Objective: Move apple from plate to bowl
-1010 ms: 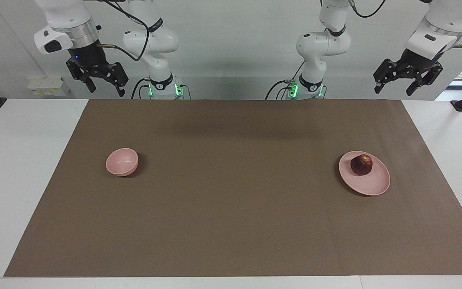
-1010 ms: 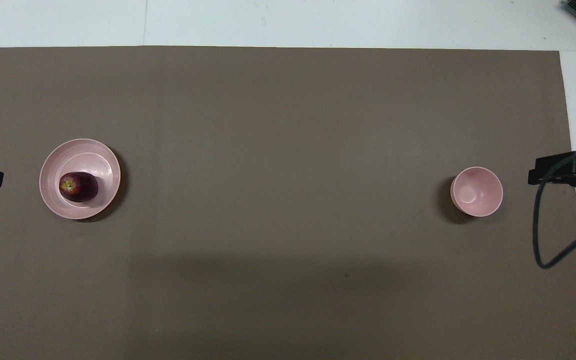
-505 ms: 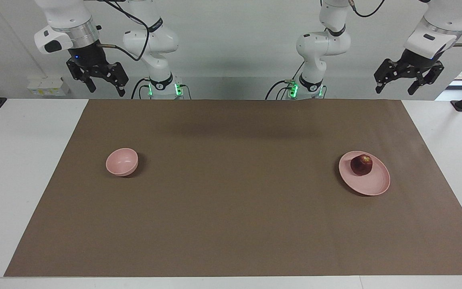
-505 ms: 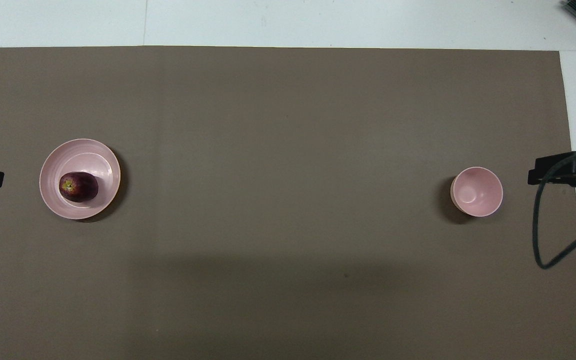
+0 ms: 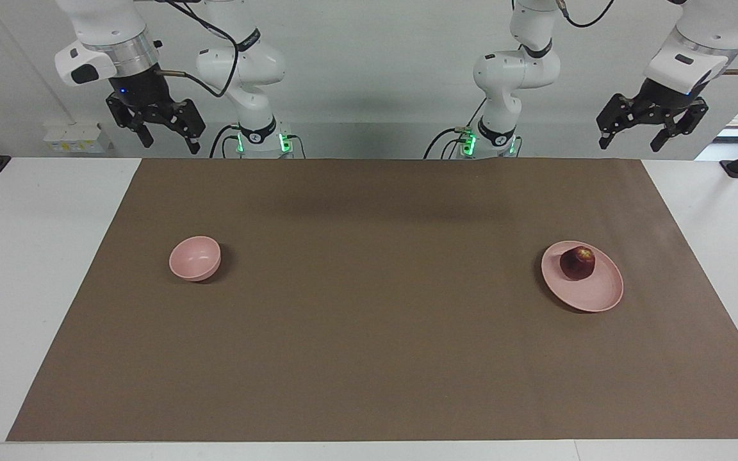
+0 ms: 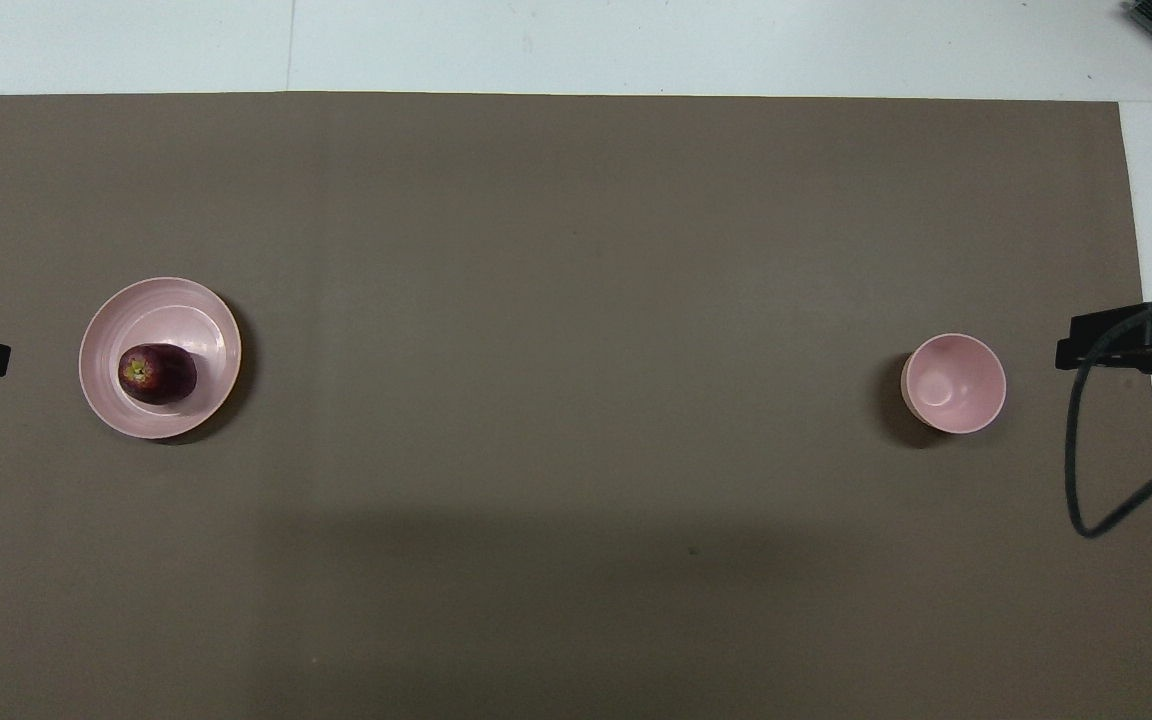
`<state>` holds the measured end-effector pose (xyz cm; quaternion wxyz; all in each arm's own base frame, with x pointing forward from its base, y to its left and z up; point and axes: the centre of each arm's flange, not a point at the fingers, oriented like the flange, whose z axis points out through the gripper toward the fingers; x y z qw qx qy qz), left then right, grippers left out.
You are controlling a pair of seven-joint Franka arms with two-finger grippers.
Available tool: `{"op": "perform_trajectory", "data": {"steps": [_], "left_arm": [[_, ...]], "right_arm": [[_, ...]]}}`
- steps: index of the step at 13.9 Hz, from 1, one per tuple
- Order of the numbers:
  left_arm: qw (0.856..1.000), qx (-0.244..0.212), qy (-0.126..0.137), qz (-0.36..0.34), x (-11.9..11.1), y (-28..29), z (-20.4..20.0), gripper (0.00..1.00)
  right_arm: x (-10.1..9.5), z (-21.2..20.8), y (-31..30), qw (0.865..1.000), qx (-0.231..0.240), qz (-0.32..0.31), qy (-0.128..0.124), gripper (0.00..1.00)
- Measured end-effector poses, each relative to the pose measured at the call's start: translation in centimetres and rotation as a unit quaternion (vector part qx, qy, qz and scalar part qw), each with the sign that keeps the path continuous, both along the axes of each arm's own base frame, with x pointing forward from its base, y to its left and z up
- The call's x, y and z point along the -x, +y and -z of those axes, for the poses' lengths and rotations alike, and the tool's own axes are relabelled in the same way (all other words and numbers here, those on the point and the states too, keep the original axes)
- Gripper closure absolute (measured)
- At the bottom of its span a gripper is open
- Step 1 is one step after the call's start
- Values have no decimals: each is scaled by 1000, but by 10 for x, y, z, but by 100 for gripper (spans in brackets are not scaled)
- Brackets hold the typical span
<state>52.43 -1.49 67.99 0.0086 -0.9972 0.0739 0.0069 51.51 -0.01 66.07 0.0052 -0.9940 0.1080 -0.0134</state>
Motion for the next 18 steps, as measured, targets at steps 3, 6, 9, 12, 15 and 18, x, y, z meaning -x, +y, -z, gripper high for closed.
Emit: {"op": "perform_trajectory", "data": {"steps": [3, 6, 9, 12, 15, 18], "left_arm": [[1000, 0, 3, -1, 2, 0, 2, 0], [1000, -1, 5, -1, 4, 1, 6, 0], [1000, -1, 0, -2, 3, 2, 14, 0], [1000, -1, -5, -2, 3, 5, 18, 0], [1000, -1, -11, 1, 0, 5, 26, 0], [1000, -1, -18, 7, -4, 7, 33, 0]], "right_arm": [[0, 0, 0, 1000, 0, 0, 0, 0], [0, 0, 0, 1000, 0, 0, 0, 0], [0, 0, 0, 1000, 0, 0, 0, 0], [0, 0, 0, 1000, 0, 0, 0, 0], [0, 0, 0, 1000, 0, 0, 0, 0], [0, 0, 0, 1000, 0, 0, 0, 0]]}}
